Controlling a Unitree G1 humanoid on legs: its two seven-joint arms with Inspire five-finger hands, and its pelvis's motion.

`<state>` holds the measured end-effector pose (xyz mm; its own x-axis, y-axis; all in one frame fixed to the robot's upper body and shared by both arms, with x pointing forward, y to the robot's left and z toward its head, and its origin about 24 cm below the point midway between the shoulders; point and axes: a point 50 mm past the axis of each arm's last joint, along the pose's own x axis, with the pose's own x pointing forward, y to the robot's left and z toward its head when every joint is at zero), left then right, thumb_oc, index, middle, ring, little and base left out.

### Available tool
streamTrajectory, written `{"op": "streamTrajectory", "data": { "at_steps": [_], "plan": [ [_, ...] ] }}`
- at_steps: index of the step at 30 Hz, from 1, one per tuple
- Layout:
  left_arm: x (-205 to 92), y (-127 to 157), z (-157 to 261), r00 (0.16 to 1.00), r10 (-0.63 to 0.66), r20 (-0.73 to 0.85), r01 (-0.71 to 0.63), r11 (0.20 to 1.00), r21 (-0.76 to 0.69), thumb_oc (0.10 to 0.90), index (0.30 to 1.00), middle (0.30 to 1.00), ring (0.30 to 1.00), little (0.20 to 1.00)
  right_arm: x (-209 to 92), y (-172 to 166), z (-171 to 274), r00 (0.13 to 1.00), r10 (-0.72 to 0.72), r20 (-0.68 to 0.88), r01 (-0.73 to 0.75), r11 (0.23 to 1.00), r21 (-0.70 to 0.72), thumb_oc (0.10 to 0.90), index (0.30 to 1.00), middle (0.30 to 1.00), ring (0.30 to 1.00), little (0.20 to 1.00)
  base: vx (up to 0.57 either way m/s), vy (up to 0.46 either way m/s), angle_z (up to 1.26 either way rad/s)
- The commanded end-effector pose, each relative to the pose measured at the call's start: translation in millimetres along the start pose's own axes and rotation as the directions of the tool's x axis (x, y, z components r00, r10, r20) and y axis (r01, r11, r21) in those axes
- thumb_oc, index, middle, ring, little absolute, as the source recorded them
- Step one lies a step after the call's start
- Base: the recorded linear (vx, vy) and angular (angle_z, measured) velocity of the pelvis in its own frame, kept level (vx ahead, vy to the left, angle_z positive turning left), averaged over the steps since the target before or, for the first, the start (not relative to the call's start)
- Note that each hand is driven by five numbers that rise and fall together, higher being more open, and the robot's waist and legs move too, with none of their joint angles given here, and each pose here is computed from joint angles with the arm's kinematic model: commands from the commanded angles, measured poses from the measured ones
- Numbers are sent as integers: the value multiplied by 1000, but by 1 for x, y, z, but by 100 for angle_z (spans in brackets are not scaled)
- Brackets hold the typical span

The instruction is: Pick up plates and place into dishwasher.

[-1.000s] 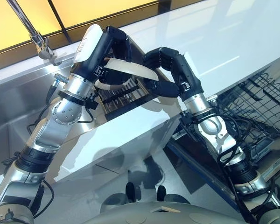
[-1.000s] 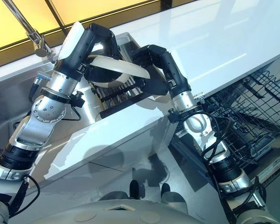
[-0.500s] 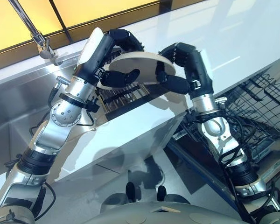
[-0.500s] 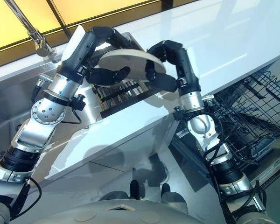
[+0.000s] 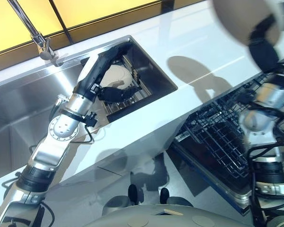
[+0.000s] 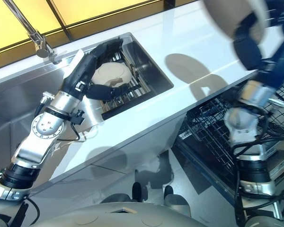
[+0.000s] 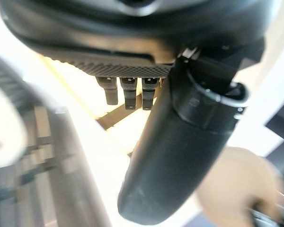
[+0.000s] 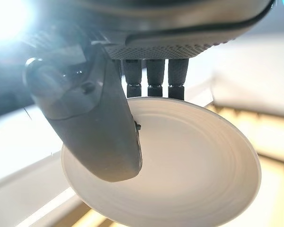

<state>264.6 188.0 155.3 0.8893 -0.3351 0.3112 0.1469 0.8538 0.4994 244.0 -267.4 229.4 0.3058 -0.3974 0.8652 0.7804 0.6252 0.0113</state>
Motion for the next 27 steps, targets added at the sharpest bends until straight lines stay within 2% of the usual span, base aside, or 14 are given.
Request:
{"op": "streamTrajectory", "data": {
  "at_steps": [1, 2, 3, 5, 7, 11, 14, 17, 22, 27],
  "plan": [
    [-2, 30, 7, 986, 152, 63, -152, 988, -7, 800, 900, 900, 900, 900, 31, -24, 21, 965, -113, 235, 131, 989, -64, 100, 300, 300, 300, 200, 0, 0, 0],
    [-3, 30, 7, 986, 153, 60, -153, 988, -7, 800, 900, 900, 900, 900, 31, -25, 20, 965, -113, 235, 133, 989, -70, 100, 300, 300, 300, 200, 0, 0, 0],
    [-12, 34, -3, 983, 182, 11, -182, 983, -6, 800, 900, 900, 900, 900, 31, -41, 8, 973, -106, 207, 148, 970, -195, 100, 300, 300, 300, 200, 0, 0, 0],
    [-22, 38, -13, 974, 224, -36, -224, 975, 14, 800, 900, 900, 900, 900, 27, -58, -8, 986, -76, 149, 123, 934, -336, 100, 300, 300, 300, 200, 0, 0, 0],
    [-32, 43, -20, 963, 259, -75, -258, 966, 28, 800, 900, 900, 900, 900, 21, -74, -22, 995, -68, 69, 91, 910, -406, 100, 300, 300, 300, 200, 0, 0, 0],
    [-46, 54, -36, 931, 333, -149, -325, 943, 76, 800, 900, 900, 900, 900, -9, -99, -61, 981, -21, -194, -83, 856, -511, 100, 300, 300, 300, 200, 0, 0, 0],
    [-51, 60, -41, 911, 374, -176, -363, 927, 92, 800, 900, 900, 900, 900, -29, -105, -78, 941, 13, -338, -194, 838, -509, 100, 300, 300, 300, 200, -4, 2, -1],
    [-55, 66, -47, 886, 417, -201, -403, 909, 110, 800, 900, 900, 900, 900, -58, -105, -99, 863, 49, -502, -323, 818, -476, 100, 300, 300, 300, 200, 0, 0, 0],
    [-56, 73, -48, 865, 462, -195, -445, 887, 128, 800, 900, 900, 900, 900, -83, -100, -116, 765, 86, -638, -431, 805, -408, 100, 300, 300, 300, 200, 0, 0, -1],
    [-53, 77, -42, 858, 490, -153, -475, 871, 123, 800, 900, 900, 900, 900, -83, -91, -125, 730, 104, -676, -468, 796, -383, 100, 300, 300, 300, 200, 7, -23, 4]
  ]
}}
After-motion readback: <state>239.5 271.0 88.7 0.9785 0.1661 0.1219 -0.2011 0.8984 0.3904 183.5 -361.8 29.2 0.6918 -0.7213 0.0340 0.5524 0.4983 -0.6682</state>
